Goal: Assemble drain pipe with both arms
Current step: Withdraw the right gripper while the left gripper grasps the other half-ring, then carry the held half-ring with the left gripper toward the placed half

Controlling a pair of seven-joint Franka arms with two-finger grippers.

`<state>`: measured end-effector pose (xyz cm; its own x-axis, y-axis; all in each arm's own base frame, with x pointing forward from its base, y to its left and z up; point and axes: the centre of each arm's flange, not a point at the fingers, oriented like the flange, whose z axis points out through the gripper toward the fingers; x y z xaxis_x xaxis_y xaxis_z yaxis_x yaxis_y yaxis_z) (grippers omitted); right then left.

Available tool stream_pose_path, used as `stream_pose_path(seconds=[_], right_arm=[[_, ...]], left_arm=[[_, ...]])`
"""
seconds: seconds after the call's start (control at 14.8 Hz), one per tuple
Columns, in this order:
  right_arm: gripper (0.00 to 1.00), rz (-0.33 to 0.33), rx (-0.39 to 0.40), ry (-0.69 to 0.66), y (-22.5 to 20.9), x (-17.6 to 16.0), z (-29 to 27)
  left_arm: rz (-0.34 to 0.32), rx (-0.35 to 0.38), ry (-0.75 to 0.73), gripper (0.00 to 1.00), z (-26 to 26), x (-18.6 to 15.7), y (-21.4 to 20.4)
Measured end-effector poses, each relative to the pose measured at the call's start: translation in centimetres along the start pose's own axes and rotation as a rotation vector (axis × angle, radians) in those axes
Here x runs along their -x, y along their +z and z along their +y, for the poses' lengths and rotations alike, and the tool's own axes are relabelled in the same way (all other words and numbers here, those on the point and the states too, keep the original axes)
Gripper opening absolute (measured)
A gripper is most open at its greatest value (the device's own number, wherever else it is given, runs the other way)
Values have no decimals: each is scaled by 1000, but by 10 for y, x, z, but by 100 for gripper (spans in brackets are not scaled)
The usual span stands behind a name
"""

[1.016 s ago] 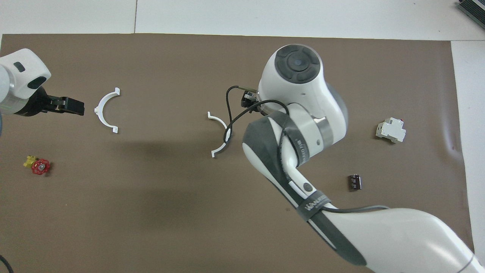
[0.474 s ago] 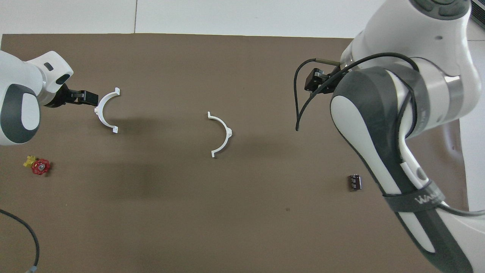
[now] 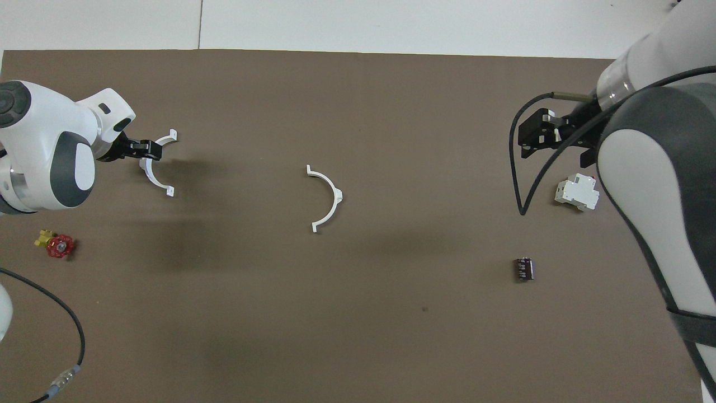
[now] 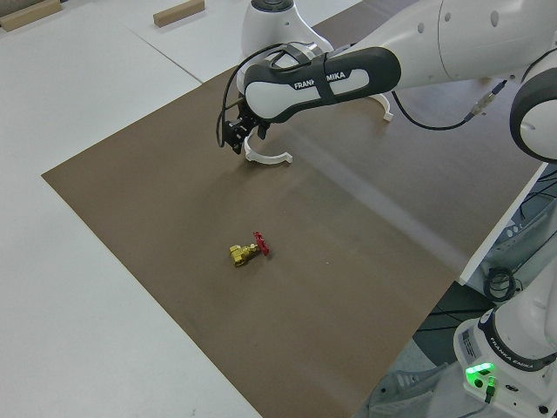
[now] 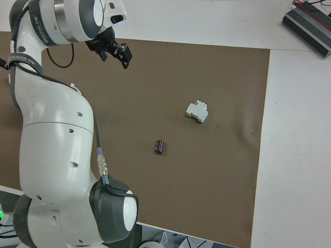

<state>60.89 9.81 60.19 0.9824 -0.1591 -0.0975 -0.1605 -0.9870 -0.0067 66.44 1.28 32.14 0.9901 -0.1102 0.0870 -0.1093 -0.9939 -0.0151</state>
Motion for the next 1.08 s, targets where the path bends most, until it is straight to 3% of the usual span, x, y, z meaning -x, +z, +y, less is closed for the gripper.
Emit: stream_pose_path(seconds=[0.07,0.2,0.68,0.75,0.95,1.08], right_arm=[[94,-7,2,-23,-3,5,12],[95,-20,6,-58,-5,17,35],[97,-45,-2,-154,-2,30,113],[97,-45,-4,-159,-2,29,120],[98,-44,-6,-161,-3,29,128],[98,-47,-6,-168,-1,28,129]], left_arm=[[-3,0,0,78,0,0,5],[-3,1,0,69,0,3,12],[0,12,-22,61,-5,11,24],[2,23,-34,56,-5,11,24],[6,34,-43,21,-4,11,21],[-1,36,-42,21,-3,11,20]])
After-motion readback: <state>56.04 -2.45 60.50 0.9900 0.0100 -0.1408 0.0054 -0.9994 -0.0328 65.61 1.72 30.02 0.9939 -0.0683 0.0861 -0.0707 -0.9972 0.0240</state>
